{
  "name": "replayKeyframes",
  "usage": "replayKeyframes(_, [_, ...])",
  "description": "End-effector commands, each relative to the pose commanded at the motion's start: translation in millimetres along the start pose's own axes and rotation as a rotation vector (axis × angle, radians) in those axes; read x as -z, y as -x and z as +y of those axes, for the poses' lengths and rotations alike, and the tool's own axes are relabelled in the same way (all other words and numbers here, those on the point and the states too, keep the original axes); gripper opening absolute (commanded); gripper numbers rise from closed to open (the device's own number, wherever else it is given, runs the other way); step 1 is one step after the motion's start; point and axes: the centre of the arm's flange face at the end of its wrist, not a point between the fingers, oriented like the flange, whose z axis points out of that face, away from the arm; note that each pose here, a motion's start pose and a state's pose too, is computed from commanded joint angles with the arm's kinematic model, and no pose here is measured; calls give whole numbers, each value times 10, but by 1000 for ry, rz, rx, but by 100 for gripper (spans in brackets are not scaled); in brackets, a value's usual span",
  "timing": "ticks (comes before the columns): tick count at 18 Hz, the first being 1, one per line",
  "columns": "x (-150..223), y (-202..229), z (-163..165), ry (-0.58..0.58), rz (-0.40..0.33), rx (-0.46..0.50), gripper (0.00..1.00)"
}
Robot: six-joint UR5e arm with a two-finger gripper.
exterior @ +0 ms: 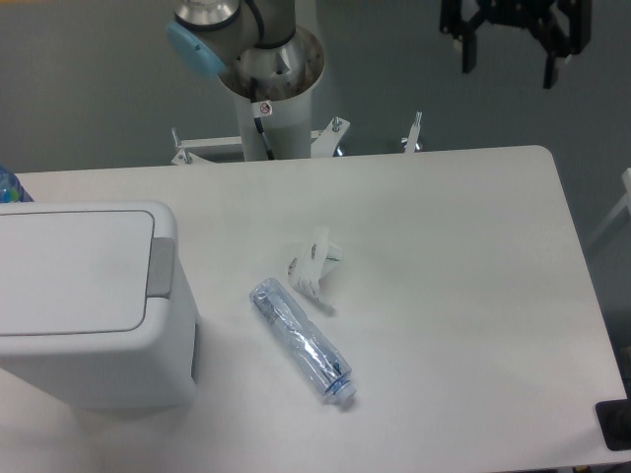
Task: Open the trash can
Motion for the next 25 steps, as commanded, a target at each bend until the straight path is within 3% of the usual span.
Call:
replayKeyframes(6, [-249, -212, -768, -87, -18, 204, 100])
replayKeyframes(8, [-313, -226, -853, -98, -14, 300, 100])
replayKeyframes(14, [-576, -714, -1395, -130, 109, 402, 100])
replayKeyframes(16, [-595, -771, -1447, -150, 151, 490, 100])
replayKeyframes(25, [-858, -1238, -1825, -181, 275, 553, 100])
